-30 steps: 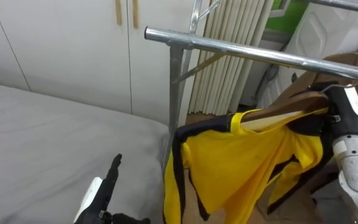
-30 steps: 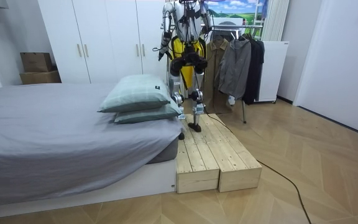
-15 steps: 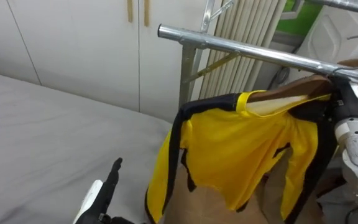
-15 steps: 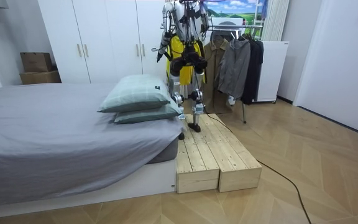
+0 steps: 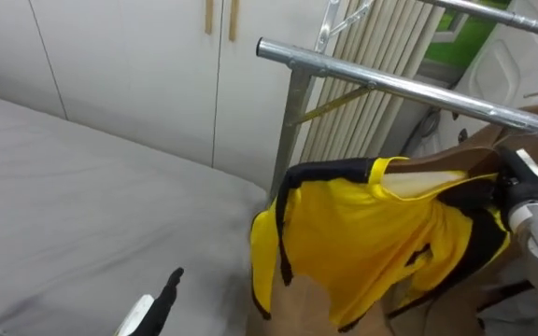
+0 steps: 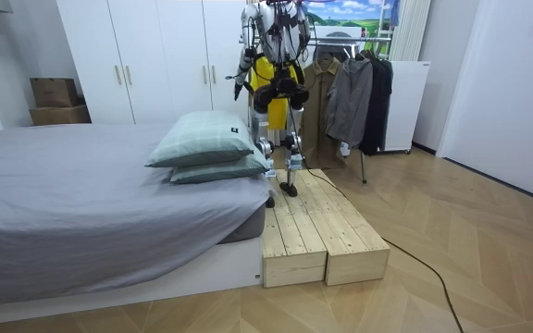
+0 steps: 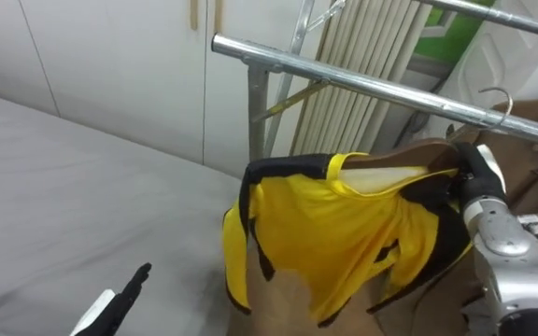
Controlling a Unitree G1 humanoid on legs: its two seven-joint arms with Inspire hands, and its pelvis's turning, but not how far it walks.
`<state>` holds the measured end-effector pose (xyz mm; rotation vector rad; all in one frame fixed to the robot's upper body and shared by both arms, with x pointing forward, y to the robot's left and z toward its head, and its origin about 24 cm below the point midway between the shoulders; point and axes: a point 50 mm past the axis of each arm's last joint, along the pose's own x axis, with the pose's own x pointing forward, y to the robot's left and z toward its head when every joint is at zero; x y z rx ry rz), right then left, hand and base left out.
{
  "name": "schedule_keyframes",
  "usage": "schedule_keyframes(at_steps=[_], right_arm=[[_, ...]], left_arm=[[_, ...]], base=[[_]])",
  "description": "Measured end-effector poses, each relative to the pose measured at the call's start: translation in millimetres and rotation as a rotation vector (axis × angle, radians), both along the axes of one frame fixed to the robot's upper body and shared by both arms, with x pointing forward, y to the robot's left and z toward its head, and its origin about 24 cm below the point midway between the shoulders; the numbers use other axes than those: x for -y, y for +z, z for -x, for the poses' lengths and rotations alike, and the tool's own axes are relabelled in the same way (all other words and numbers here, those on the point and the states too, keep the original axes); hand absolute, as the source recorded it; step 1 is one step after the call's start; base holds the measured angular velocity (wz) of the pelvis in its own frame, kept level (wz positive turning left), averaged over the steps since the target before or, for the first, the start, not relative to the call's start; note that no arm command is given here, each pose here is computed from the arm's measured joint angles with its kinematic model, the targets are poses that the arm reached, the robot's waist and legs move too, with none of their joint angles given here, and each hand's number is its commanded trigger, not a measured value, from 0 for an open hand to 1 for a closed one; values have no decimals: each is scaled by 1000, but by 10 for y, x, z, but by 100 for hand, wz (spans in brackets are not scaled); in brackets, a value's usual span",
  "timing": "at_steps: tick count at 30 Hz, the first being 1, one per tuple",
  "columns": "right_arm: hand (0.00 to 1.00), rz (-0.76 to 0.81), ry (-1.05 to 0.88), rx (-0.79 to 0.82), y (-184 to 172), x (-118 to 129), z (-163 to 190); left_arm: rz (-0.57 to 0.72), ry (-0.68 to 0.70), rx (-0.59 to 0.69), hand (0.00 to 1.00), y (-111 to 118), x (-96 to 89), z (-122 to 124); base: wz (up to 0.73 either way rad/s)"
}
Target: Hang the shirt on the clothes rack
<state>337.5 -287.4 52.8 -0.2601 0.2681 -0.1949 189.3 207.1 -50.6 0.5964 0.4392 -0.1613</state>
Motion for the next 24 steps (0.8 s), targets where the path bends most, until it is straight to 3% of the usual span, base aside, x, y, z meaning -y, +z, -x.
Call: schedule_keyframes(at_steps=[24], right_arm=[[100,-66,-39,-172,-371,152,195]], left_arm=[[-11,-36,20,0,102,-15,-83]], base=[[3]])
